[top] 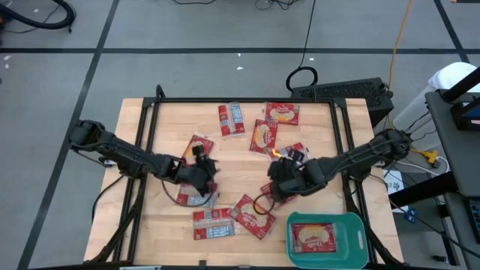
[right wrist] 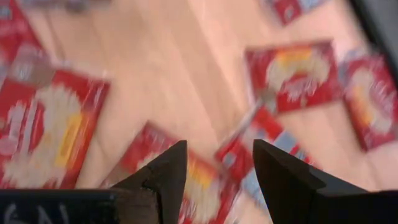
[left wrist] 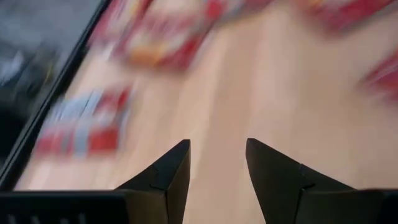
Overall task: Sort popcorn bags into baskets
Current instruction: Put the popcorn bag into the green bin
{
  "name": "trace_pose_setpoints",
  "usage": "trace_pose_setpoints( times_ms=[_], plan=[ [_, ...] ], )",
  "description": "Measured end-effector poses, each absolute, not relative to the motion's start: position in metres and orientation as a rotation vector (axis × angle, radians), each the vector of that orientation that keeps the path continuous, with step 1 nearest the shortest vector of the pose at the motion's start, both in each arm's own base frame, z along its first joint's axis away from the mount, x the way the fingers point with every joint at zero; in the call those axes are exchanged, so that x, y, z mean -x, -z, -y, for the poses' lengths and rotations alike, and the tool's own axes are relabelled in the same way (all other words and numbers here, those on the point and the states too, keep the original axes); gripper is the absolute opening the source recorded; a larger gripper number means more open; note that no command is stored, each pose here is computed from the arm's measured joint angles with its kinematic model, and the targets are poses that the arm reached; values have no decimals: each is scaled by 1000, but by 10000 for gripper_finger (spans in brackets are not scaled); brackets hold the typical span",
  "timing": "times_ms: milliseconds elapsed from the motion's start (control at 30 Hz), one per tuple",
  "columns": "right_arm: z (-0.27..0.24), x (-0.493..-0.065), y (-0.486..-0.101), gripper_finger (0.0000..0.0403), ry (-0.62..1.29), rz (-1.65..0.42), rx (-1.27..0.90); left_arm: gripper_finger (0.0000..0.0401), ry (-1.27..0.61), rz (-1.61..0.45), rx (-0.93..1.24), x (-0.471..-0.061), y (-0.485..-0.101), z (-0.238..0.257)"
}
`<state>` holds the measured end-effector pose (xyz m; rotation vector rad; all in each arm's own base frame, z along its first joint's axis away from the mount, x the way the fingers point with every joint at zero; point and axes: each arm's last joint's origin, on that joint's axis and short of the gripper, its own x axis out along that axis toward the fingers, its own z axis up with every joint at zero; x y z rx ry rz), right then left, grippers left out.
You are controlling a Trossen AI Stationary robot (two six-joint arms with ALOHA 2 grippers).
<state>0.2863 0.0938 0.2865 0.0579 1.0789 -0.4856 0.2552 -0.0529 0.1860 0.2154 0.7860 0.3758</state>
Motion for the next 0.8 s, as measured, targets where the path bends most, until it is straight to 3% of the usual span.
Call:
trace_pose_setpoints(
  times_ms=[200, 367, 800],
  plan=[
    [-91, -302, -272, 176, 434, -951, -13, 159, -599, -976, -44, -237, -173, 28],
    [-91, -308, -253, 176, 391, -882, -5, 159, -708, -996, 76, -231, -170, 21],
    [-92, -310, -233, 176, 356, -821, -2, 159, -616, -1017, 136, -225, -161, 61]
  ],
)
